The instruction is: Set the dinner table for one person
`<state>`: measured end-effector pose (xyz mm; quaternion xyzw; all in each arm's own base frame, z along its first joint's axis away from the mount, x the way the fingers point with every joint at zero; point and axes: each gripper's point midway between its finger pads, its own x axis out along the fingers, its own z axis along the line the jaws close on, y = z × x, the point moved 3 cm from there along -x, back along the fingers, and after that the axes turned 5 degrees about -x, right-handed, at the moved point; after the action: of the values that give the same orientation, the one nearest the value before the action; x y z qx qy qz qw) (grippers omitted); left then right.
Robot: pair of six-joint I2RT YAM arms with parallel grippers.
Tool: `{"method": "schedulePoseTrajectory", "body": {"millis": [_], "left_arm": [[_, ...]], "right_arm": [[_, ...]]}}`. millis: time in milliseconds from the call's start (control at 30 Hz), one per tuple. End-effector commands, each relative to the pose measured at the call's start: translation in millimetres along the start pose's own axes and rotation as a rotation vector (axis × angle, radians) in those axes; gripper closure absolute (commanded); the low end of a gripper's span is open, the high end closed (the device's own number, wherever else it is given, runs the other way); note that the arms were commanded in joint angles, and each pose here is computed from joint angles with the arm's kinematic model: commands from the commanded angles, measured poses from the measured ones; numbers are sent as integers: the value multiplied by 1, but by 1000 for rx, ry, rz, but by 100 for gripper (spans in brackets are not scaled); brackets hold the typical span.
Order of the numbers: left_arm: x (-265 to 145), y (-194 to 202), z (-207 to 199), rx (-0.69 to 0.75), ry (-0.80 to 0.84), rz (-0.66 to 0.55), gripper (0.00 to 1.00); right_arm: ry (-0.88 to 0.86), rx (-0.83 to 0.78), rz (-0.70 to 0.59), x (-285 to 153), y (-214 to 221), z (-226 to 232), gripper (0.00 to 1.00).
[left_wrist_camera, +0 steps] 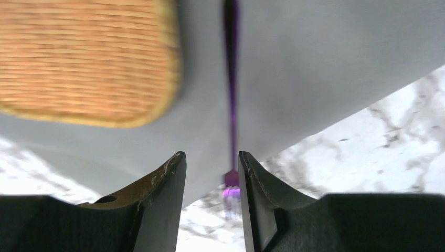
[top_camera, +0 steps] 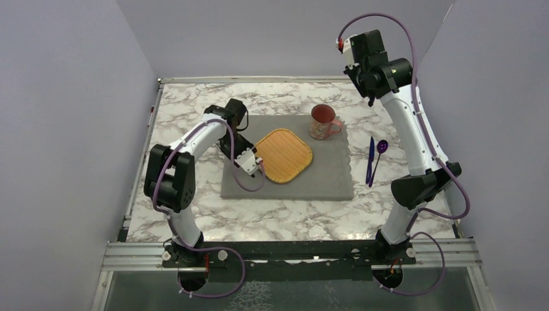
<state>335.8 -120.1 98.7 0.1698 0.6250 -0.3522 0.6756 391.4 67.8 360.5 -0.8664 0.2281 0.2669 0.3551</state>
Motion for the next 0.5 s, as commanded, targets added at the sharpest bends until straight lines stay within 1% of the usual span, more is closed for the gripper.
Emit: {"method": "schedulePoseTrajectory", "body": {"millis": [0, 33, 100, 167, 200, 233, 300, 400, 467], "left_arm": [[-41, -46, 54, 123, -135, -102, 55], [-55, -49, 70, 6, -178, -106, 54], [-67, -52, 90, -243, -224, -134, 52], [-76, -50, 105, -460, -253, -147, 49], [-79, -47, 110, -564, -264, -142, 46], [-80, -43, 112, -655, -271, -126, 40], [-80, -35, 110, -831, -271, -80, 38], [-69, -31, 91, -1034, -197, -21, 38], [-64, -34, 77, -1171, -134, -40, 38]], "right_arm": [[31, 35, -87, -18, -9, -17, 74], [31, 36, -94, -19, -10, -18, 74], [26, 32, -104, -19, -12, -17, 74], [25, 26, -113, -19, -13, -17, 74], [25, 25, -115, -18, -14, -17, 74], [22, 24, -120, -19, -15, -17, 74], [16, 25, -129, -20, -16, -17, 74], [11, 25, -142, -21, -18, -17, 74], [11, 22, -149, -22, -20, -18, 74]]}}
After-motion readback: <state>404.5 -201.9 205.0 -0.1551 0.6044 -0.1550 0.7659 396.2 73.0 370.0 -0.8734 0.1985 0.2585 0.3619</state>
